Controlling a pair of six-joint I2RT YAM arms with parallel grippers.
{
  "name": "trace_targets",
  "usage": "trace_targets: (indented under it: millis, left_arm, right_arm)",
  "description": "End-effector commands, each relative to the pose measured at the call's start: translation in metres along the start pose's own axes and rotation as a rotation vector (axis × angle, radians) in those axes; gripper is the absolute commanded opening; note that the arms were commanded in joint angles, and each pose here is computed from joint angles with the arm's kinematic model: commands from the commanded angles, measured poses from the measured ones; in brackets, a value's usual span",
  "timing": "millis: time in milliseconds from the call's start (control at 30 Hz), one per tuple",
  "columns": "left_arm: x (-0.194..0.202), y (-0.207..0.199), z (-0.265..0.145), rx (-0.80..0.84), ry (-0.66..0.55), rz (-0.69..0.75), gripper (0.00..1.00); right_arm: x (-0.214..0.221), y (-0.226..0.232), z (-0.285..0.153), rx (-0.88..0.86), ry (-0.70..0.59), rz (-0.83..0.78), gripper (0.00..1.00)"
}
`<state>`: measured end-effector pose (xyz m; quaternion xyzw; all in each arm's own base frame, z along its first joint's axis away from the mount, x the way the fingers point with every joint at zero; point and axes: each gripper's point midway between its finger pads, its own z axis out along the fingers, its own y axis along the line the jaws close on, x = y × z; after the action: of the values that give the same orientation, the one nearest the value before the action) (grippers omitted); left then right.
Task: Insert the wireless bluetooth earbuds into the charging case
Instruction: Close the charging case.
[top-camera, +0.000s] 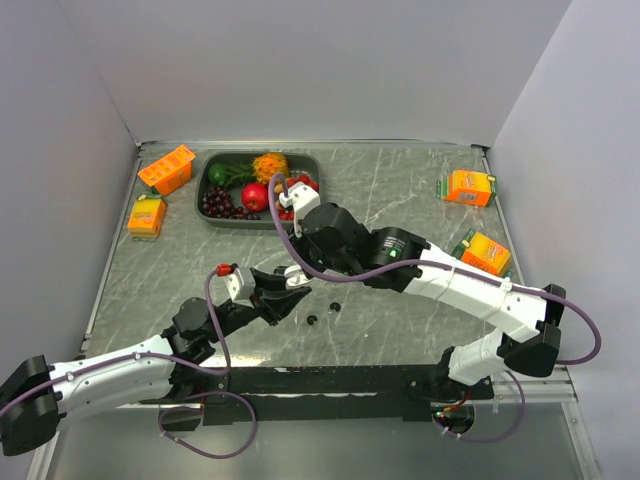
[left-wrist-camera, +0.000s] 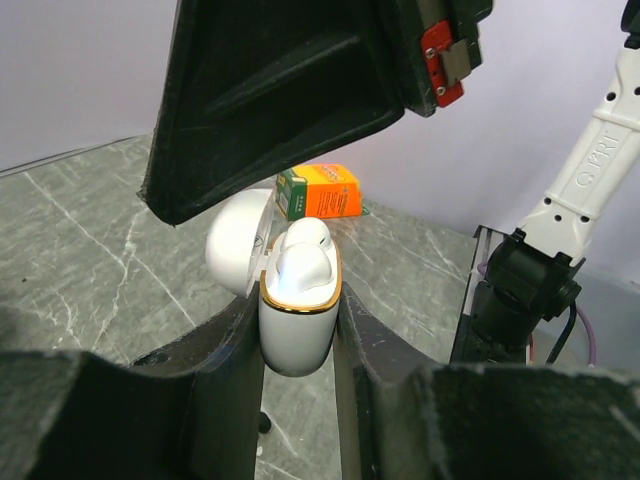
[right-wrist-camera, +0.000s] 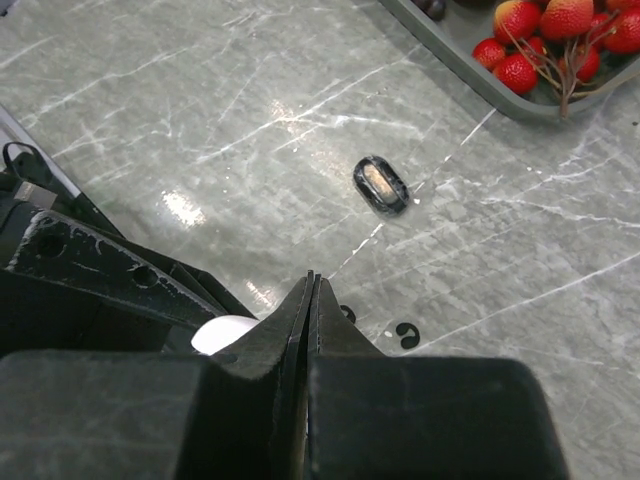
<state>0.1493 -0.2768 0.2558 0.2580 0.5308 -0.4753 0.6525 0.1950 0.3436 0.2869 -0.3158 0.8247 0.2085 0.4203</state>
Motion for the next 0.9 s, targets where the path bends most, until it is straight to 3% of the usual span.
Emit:
trace_targets:
  millis: [0,367,467,600,700,733,867]
  left_arm:
    - [-0.022,0.001,0.005,-0.016,-0.073,0.012,0.01]
    - [-0.025,0.005,0.008,-0.043,-0.074,-0.006,0.01]
    - [-0.021,0.010,0.010,-0.083,-0.046,-0.040,0.01]
    - [-0.006,0.027,0.022,-0.181,0.034,-0.144,0.01]
    - [0.017,0.051,0.043,-0.306,0.158,-0.344,0.01]
    - [0.038,0.051,0.046,-0.325,0.265,-0.428,0.01]
    - [0.077,0.052,0.088,-0.235,0.511,-0.532,0.01]
  right_arm:
    - [-0.004,0.006,-0.019,-0.043,-0.025,0.026,0.00]
    - [0.000,0.004,-0.028,-0.007,-0.048,0.055,0.00]
    - [-0.023,-0.028,-0.048,0.122,-0.188,0.164,0.00]
    - [-0.044,-0.082,-0.103,0.163,-0.450,0.379,0.18]
    - [-0.022,-0.114,-0.103,0.227,-0.419,0.467,0.22]
    - [-0.016,-0.118,-0.101,0.240,-0.397,0.476,0.22]
    - [0.009,-0.120,-0.085,0.260,-0.306,0.477,0.22]
